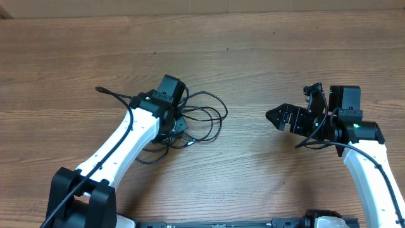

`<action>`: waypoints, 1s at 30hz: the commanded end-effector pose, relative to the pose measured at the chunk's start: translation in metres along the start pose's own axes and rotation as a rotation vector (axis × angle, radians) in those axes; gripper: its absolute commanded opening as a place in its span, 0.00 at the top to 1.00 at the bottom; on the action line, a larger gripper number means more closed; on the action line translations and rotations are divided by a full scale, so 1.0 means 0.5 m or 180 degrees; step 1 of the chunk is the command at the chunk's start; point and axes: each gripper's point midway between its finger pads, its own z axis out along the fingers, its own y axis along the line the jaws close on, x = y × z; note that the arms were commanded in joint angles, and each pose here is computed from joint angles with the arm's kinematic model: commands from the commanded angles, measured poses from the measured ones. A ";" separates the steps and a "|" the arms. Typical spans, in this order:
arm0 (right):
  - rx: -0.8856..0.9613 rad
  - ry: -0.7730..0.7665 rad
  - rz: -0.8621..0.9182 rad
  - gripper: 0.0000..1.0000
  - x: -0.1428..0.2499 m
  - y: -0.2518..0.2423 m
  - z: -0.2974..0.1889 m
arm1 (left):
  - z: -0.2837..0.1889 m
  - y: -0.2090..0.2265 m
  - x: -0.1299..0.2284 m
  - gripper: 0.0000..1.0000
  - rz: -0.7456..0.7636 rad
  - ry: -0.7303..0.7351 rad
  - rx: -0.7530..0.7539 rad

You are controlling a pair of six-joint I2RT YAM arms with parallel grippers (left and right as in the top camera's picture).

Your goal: Untangle cables

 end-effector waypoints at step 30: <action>-0.0726 -0.0065 -0.0181 0.05 -0.021 0.089 -0.023 | -1.035 -0.195 -0.116 0.96 0.2627 -0.4263 0.2247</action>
